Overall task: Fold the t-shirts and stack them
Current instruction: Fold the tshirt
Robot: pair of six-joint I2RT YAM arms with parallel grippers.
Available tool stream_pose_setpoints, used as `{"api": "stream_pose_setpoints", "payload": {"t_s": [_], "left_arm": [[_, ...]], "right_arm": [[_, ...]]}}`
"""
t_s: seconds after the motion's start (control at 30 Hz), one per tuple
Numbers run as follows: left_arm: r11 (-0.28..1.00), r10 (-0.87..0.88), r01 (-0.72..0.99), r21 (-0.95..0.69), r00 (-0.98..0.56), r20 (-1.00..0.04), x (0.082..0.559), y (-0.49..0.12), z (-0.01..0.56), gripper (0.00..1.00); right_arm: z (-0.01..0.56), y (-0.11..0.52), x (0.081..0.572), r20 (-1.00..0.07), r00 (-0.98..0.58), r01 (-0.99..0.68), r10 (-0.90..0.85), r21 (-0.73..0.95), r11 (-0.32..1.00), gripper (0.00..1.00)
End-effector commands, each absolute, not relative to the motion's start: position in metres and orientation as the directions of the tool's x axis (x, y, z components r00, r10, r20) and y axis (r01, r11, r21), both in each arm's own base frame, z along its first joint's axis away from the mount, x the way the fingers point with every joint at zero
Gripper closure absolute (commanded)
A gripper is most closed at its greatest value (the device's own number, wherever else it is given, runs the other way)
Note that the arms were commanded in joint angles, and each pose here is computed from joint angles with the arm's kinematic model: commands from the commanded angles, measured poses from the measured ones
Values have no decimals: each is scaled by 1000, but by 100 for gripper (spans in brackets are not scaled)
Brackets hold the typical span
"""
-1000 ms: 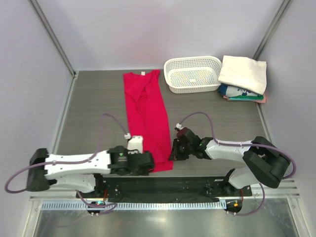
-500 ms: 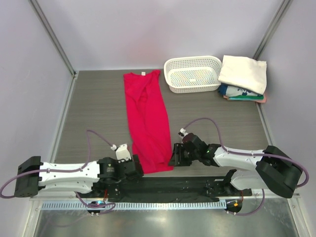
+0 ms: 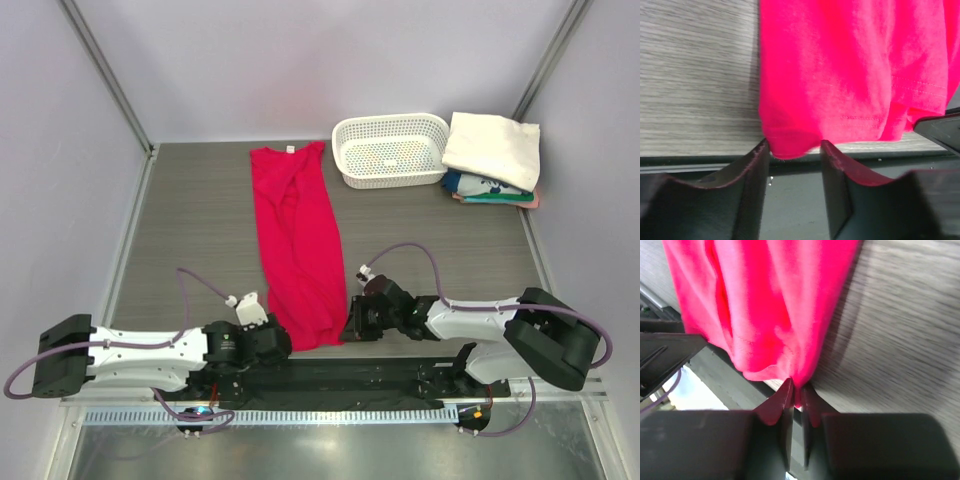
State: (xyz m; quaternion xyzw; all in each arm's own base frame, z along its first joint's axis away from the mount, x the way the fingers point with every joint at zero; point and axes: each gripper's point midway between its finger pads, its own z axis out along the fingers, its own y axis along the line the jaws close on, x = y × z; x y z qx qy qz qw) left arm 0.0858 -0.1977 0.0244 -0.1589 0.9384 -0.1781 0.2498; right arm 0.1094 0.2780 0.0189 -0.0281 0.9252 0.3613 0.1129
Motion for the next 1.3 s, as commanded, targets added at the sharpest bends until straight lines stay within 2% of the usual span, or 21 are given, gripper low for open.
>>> {"api": "stream_pose_setpoints", "payload": {"t_s": [0.0, 0.03, 0.07, 0.1, 0.17, 0.4, 0.5, 0.63, 0.77, 0.93, 1.03, 1.07, 1.1, 1.27], "left_arm": [[868, -436, -226, -443, -773, -461, 99, -193, 24, 58], [868, -434, -220, -446, -772, -464, 100, -194, 25, 63], [865, -435, -214, -454, -771, -465, 101, -195, 26, 78], [860, -436, -207, -466, -772, -462, 101, -199, 31, 86], [864, -421, -192, -465, -783, -459, 99, -201, 38, 100], [876, -372, -148, -459, -815, -445, 82, -210, 78, 100], [876, -337, -101, -471, -828, -449, 70, -228, 95, 100], [929, -248, -52, -365, -821, -515, 61, -245, 118, 100], [961, -204, -41, -274, -774, -600, 74, -235, 139, 100], [946, -258, -49, -321, -716, -649, 108, -217, 172, 100], [931, -291, -49, -361, -697, -656, 134, -210, 186, 100], [928, -327, -96, -361, -678, -659, 149, -200, 187, 100], [940, -292, -76, -331, -678, -674, 155, -194, 188, 100], [930, -338, -128, -345, -668, -663, 207, -178, 195, 100]], "right_arm": [[-5, 260, 108, -233, -972, -116, 27, 578, 807, 87], [-5, 260, 109, -237, -971, -118, 28, 577, 808, 92], [-4, 260, 109, -240, -971, -122, 25, 579, 806, 96], [-2, 261, 110, -241, -970, -123, 26, 581, 805, 99], [6, 259, 108, -245, -969, -124, 29, 585, 801, 99], [46, 240, 90, -296, -953, -132, 59, 584, 801, 99], [52, 232, 76, -283, -956, -111, 73, 583, 805, 99], [82, 234, 68, -301, -949, -121, 93, 623, 773, 99], [101, 230, 90, -406, -906, -147, 125, 575, 805, 99], [138, 239, 130, -526, -846, -208, 91, 483, 851, 99], [153, 244, 165, -554, -829, -226, 71, 448, 865, 99], [157, 237, 184, -559, -823, -191, 103, 444, 876, 99], [161, 243, 195, -564, -823, -225, 65, 428, 876, 99], [169, 245, 261, -585, -809, -221, 48, 379, 899, 99]]}}
